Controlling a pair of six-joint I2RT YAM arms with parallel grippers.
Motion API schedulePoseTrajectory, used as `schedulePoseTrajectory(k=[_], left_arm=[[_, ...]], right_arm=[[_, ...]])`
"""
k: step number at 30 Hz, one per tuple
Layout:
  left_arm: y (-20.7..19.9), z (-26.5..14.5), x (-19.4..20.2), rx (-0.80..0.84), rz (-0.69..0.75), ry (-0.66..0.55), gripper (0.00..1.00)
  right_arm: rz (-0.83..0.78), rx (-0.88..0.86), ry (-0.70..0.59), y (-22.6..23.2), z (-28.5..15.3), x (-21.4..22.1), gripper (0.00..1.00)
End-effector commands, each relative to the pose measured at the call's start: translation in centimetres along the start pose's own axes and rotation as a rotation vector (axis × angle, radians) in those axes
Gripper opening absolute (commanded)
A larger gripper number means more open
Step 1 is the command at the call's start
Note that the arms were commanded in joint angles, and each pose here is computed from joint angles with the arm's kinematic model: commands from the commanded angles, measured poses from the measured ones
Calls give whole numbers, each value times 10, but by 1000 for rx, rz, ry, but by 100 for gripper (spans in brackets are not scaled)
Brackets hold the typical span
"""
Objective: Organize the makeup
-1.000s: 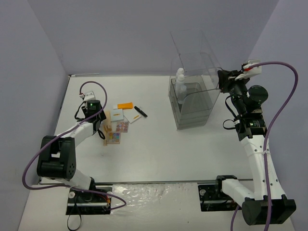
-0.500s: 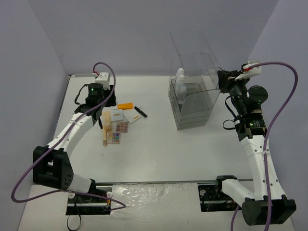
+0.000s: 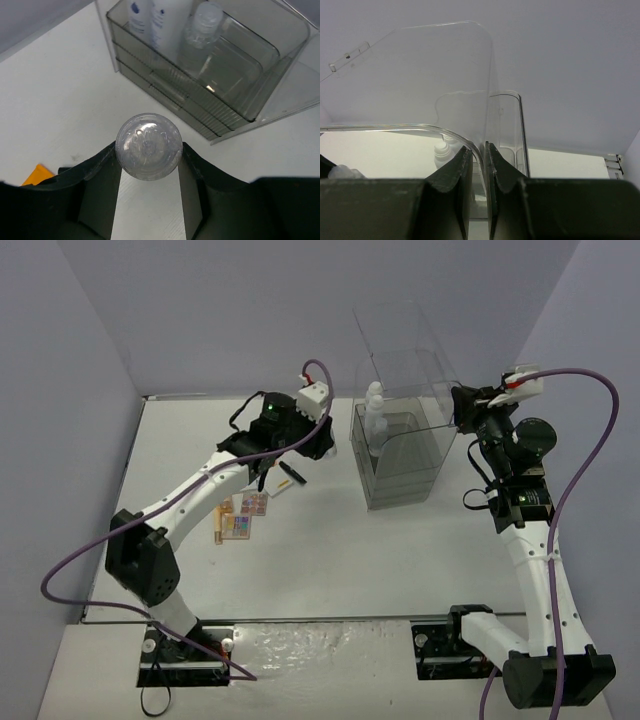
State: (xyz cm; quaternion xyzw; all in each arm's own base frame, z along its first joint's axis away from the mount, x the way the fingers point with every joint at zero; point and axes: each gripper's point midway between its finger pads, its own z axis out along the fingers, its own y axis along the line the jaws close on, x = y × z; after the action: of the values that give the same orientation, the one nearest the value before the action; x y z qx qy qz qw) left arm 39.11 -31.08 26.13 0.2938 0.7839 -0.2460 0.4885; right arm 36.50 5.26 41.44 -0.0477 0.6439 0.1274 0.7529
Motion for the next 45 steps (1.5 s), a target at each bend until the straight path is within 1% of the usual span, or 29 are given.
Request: schedulePoseTrajectory(k=[1,5,7,13,19,26,35,45], left_arm=[[-40,-2,-74,104,92,-185,0],[-62,16,-82,157,119,-197,0],[-67,26,-80,169,124,-183,0],[-77,39,-87,190,129,-208,0],[-83,41,-99,194,141,-236,0],[-99,41,-111,223,161,-264,0],[-111,63,-90,251,150,-228,0],[-107,82,-73,232,142,-198,0]], right_arm=[[70,-102,38,24,0,11,0],[69,-103,42,24,1,12,0],[67,-104,42,24,2,12,0],[66,-106,50,24,2,15,0],[64,-113,56,25,4,17,0],[64,-111,60,25,4,20,0],[67,-113,65,25,5,22,0],[64,-110,65,24,3,23,0]])
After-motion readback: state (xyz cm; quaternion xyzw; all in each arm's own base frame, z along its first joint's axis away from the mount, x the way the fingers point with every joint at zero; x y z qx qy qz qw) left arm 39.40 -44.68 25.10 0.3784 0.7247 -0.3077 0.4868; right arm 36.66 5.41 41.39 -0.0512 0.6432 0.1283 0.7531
